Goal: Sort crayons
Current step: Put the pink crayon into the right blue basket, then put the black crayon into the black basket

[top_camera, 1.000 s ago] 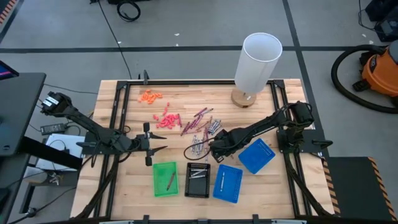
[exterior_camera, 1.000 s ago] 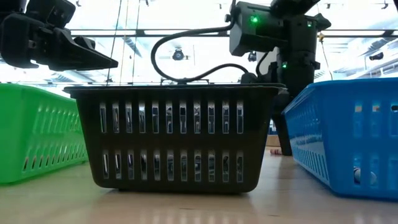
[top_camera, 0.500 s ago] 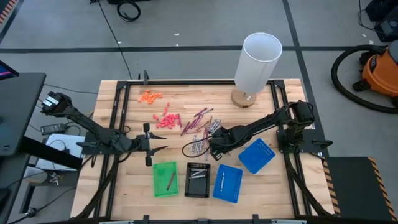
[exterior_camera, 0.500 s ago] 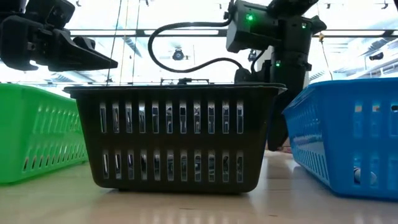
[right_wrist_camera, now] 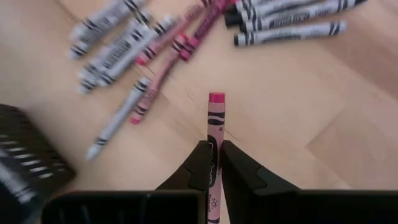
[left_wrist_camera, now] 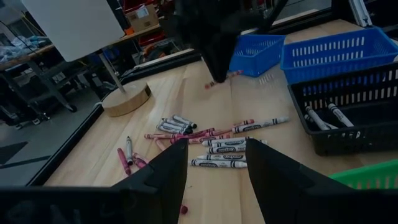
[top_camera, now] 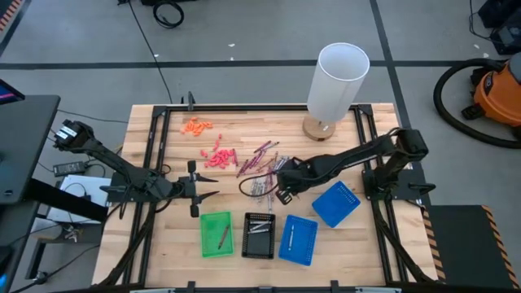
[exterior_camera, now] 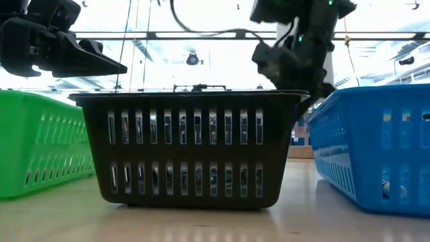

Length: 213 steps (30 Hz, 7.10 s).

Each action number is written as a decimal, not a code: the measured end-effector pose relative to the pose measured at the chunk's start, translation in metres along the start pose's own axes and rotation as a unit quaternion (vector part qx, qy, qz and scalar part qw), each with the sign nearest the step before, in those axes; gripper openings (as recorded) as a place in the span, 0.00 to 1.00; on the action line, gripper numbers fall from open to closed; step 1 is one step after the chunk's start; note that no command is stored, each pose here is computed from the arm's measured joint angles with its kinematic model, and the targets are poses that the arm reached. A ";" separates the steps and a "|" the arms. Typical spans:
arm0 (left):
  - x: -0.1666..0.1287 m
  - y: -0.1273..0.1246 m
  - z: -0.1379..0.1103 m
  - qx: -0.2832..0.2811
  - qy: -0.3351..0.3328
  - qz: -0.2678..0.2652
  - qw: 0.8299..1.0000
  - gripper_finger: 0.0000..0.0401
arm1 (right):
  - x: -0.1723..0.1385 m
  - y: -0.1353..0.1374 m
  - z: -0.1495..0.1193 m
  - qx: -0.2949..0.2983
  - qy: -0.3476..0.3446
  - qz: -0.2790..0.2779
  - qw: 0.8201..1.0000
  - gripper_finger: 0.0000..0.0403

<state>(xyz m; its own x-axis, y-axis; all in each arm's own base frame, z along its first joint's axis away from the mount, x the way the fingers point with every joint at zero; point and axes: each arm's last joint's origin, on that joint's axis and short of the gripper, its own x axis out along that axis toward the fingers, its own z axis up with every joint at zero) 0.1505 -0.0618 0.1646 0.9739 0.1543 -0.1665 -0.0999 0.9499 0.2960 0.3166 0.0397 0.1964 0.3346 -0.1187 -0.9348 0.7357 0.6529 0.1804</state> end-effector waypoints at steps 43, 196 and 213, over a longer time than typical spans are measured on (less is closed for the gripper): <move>0.000 0.000 0.002 0.010 -0.008 0.002 1.000 0.43 | -0.086 0.038 -0.067 0.024 -0.004 0.202 0.979 0.09; 0.000 0.000 0.002 0.018 -0.007 0.001 1.000 0.43 | 0.030 -0.024 0.043 -0.392 -0.072 0.016 0.917 0.36; 0.000 0.000 -0.002 0.015 0.010 0.006 1.000 0.43 | 0.056 -0.065 0.050 -0.412 -0.066 0.056 0.907 0.34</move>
<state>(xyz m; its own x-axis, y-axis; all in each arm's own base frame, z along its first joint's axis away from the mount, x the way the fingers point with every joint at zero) 0.1501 -0.0610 0.1627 0.9683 0.1711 -0.1822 -0.1045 0.9393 0.3269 0.3169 -0.0468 0.1480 0.4871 -0.0707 -0.8705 0.0216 0.9974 -0.0689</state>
